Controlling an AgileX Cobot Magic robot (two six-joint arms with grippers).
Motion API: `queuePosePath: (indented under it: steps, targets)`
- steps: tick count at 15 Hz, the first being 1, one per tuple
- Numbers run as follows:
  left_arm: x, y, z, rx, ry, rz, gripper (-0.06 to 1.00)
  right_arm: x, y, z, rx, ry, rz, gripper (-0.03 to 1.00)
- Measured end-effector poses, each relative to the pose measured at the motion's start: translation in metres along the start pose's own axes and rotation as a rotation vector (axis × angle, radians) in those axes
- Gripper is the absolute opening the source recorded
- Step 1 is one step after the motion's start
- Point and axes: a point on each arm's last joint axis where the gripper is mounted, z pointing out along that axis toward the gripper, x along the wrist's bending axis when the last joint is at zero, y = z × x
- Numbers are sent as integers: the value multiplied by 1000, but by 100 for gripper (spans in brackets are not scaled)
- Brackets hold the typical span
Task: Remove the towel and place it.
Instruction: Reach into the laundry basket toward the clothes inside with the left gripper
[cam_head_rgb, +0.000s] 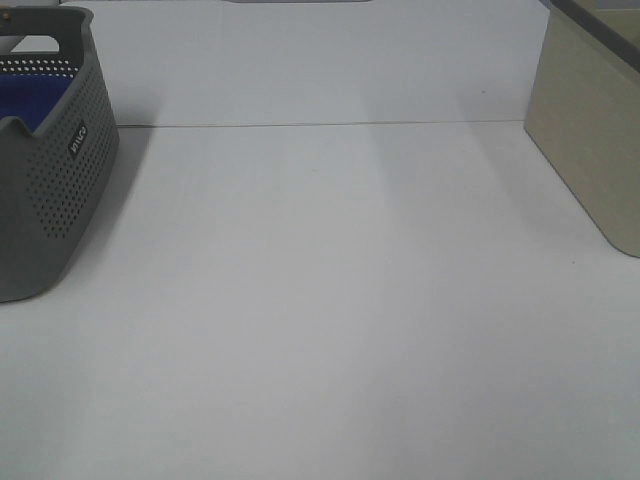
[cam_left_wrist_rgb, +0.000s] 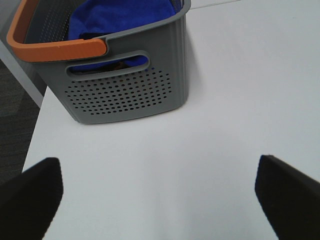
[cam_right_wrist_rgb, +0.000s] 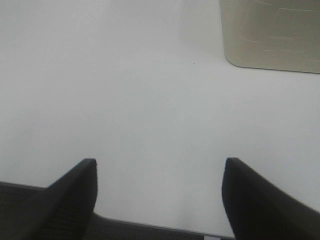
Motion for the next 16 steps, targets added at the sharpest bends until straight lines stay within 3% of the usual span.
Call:
queuePosePath:
  steps: [16]
  targets:
    - [0, 0, 0, 0, 0, 0, 99, 0, 0, 0, 0, 0, 0, 69]
